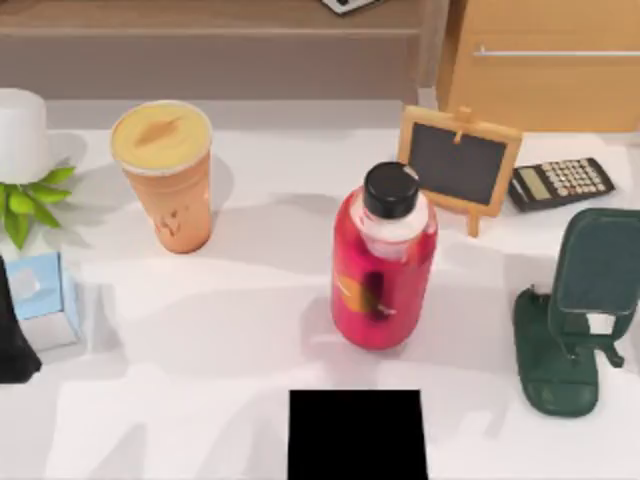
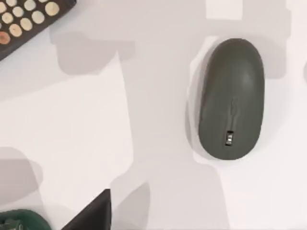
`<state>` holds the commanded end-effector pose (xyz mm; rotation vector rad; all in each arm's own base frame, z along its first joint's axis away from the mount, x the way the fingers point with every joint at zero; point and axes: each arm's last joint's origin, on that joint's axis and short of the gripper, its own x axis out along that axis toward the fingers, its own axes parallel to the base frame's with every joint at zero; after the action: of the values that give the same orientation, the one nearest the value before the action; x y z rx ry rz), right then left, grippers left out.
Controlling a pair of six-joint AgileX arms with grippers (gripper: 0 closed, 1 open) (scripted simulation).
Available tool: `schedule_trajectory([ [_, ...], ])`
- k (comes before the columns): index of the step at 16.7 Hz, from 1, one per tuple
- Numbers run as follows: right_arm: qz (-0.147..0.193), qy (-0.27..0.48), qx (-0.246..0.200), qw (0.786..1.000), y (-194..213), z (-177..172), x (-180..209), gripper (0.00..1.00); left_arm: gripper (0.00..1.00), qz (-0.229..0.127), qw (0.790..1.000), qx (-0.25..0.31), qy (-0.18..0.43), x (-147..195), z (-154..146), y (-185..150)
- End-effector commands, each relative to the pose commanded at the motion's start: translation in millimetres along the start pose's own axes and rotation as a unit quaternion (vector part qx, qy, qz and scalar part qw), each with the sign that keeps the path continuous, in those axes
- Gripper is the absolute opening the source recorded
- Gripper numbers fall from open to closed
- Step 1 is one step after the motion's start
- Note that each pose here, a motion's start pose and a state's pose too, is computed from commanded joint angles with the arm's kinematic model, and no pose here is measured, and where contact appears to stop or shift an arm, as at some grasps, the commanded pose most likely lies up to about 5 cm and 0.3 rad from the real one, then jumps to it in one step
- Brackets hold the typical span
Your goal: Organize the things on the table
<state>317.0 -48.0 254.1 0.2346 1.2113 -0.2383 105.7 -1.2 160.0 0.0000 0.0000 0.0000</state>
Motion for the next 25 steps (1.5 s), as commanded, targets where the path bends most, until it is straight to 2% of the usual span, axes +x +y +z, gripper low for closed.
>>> schedule_trajectory([
  [4, -0.022, 0.104, 0.028, 0.994, -3, 39, 45, 1.0, 1.0, 0.0, 1.0, 0.0, 0.0, 0, 0, 0],
  [8, -0.034, 0.162, 0.044, 0.985, -7, 57, 77, 1.0, 1.0, 0.0, 1.0, 0.0, 0.0, 0, 0, 0],
  [16, -0.036, 0.171, 0.045, 0.984, -7, 56, 86, 1.0, 1.0, 0.0, 1.0, 0.0, 0.0, 0, 0, 0],
  [22, -0.035, 0.164, 0.046, 0.985, -11, 37, 149, 1.0, 1.0, 0.0, 1.0, 0.0, 0.0, 0, 0, 0],
  [25, -0.036, 0.17, 0.046, 0.984, -13, 28, 165, 1.0, 1.0, 0.0, 1.0, 0.0, 0.0, 0, 0, 0],
])
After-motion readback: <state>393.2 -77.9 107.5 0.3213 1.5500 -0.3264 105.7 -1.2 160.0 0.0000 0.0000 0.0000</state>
